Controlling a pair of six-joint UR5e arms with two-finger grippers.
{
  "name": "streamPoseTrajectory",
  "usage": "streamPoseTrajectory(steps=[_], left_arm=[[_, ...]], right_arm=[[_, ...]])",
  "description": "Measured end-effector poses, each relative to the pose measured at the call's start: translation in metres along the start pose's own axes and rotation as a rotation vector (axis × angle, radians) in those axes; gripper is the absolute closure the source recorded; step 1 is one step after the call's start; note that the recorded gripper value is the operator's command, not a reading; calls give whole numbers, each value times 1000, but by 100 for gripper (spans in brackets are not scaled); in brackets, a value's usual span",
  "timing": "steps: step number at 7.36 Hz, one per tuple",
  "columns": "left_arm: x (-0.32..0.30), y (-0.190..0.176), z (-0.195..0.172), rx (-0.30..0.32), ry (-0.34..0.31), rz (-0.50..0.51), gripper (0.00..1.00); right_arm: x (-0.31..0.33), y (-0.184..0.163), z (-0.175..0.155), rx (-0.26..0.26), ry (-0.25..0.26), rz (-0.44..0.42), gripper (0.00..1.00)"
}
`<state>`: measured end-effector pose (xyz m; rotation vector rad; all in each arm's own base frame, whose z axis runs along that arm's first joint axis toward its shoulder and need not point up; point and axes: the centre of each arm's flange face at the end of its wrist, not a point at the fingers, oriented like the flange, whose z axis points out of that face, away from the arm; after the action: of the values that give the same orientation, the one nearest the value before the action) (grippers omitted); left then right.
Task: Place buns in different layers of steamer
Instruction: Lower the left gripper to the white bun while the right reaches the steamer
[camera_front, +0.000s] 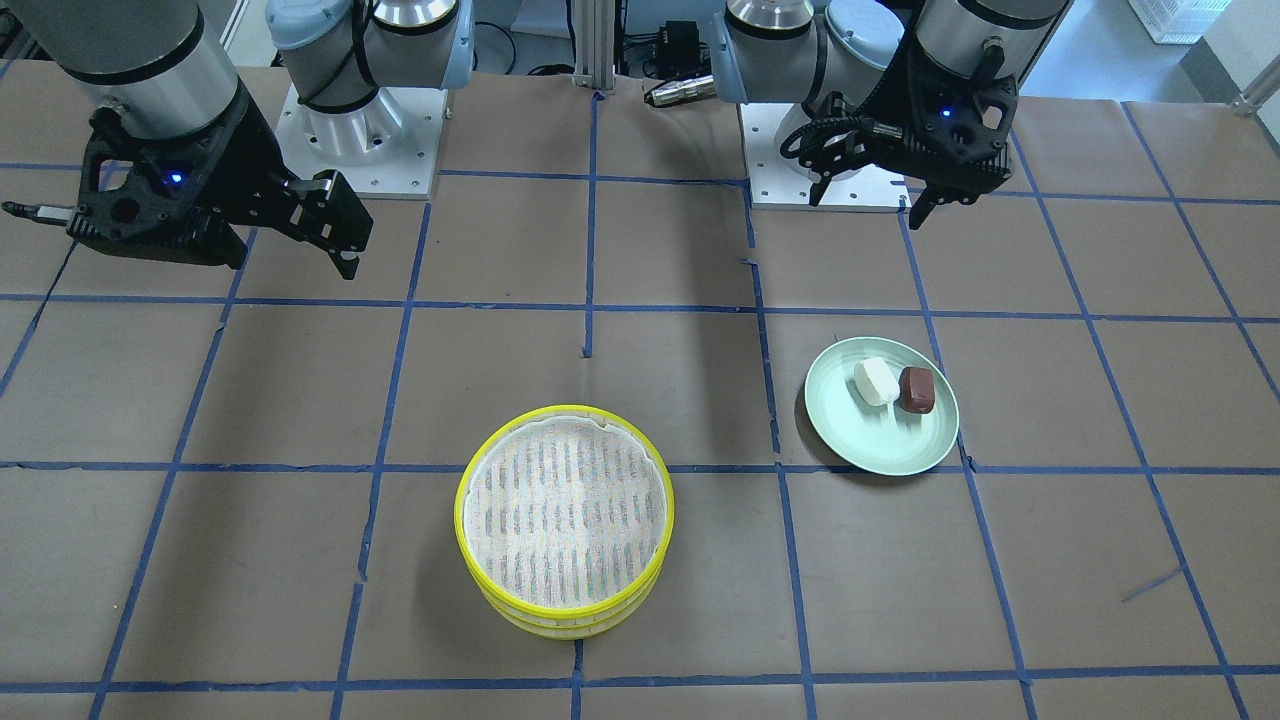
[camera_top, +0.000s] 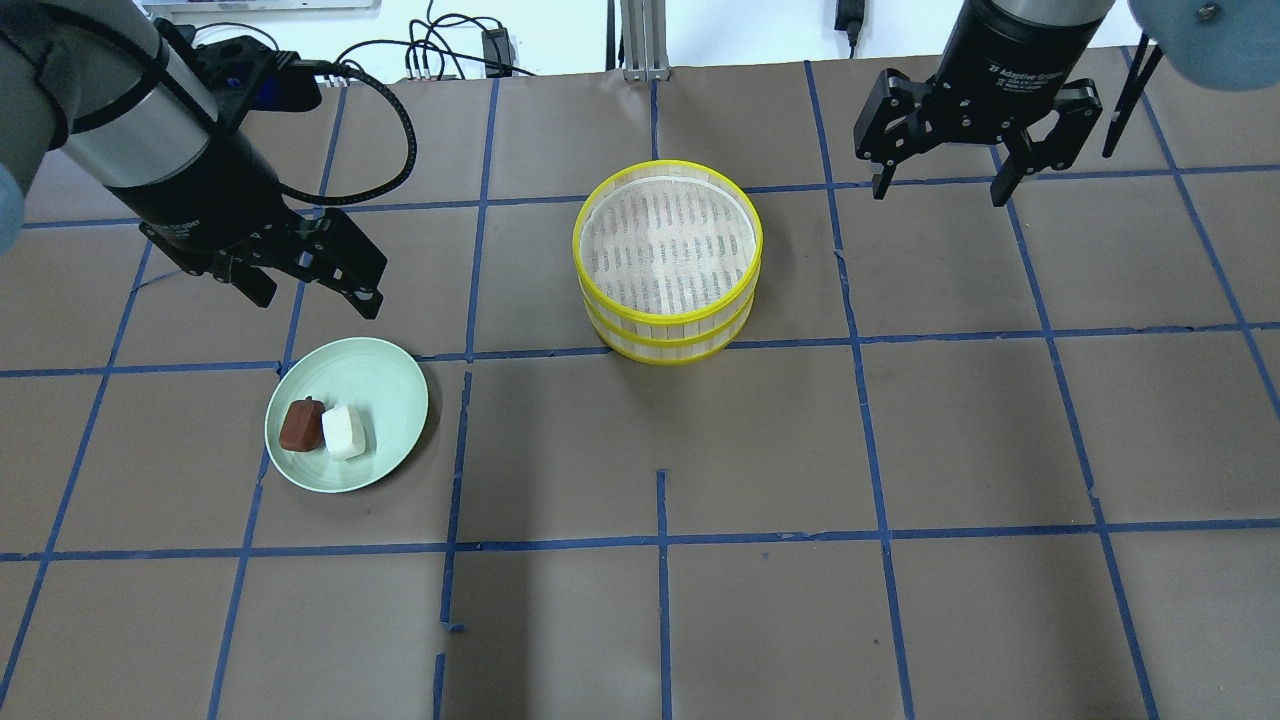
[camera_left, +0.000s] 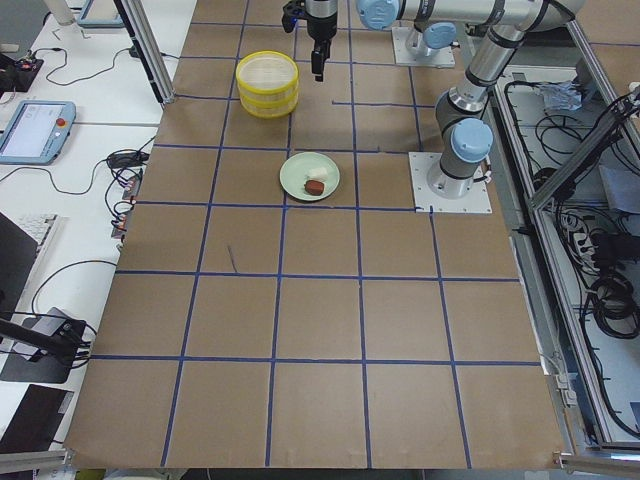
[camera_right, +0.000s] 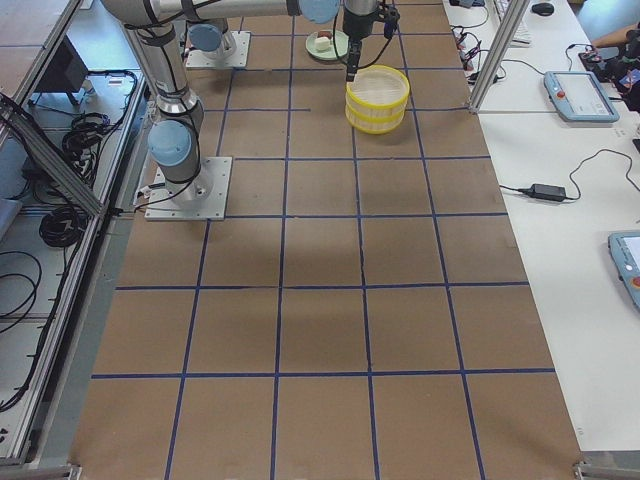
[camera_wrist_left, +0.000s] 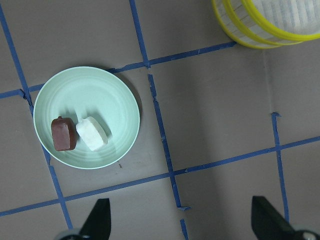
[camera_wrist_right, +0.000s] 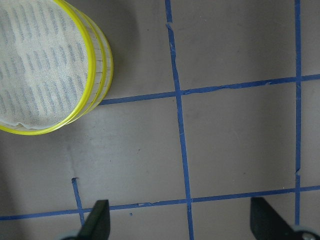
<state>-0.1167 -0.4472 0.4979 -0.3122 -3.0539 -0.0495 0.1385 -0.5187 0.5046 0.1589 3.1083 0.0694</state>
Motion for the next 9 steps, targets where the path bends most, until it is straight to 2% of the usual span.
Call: streamPoseTrajectory(steps=[2, 3, 5, 6, 7, 8, 9], left_arm=[[-4, -1, 3, -9, -4, -1, 0], [-15, -2, 13, -37, -16, -2, 0], [-45, -3, 48, -107, -51, -21, 0], [-55, -8, 66, -119, -58, -13, 0], [-66, -18, 86, -137, -55, 0, 0], [-79, -26, 105, -164, -44, -1, 0], [-95, -29, 128, -202, -25, -23, 0]], right_arm=[[1, 2, -1, 3, 7, -57, 0], [1, 2, -1, 3, 9, -74, 0], [0, 0, 3, 6, 10, -86, 1], [-1, -5, 9, 5, 8, -86, 2], [-5, -17, 22, 0, 6, -75, 2], [-16, -37, 44, 9, 6, -71, 7], [-34, -56, 70, 23, 7, -76, 7]])
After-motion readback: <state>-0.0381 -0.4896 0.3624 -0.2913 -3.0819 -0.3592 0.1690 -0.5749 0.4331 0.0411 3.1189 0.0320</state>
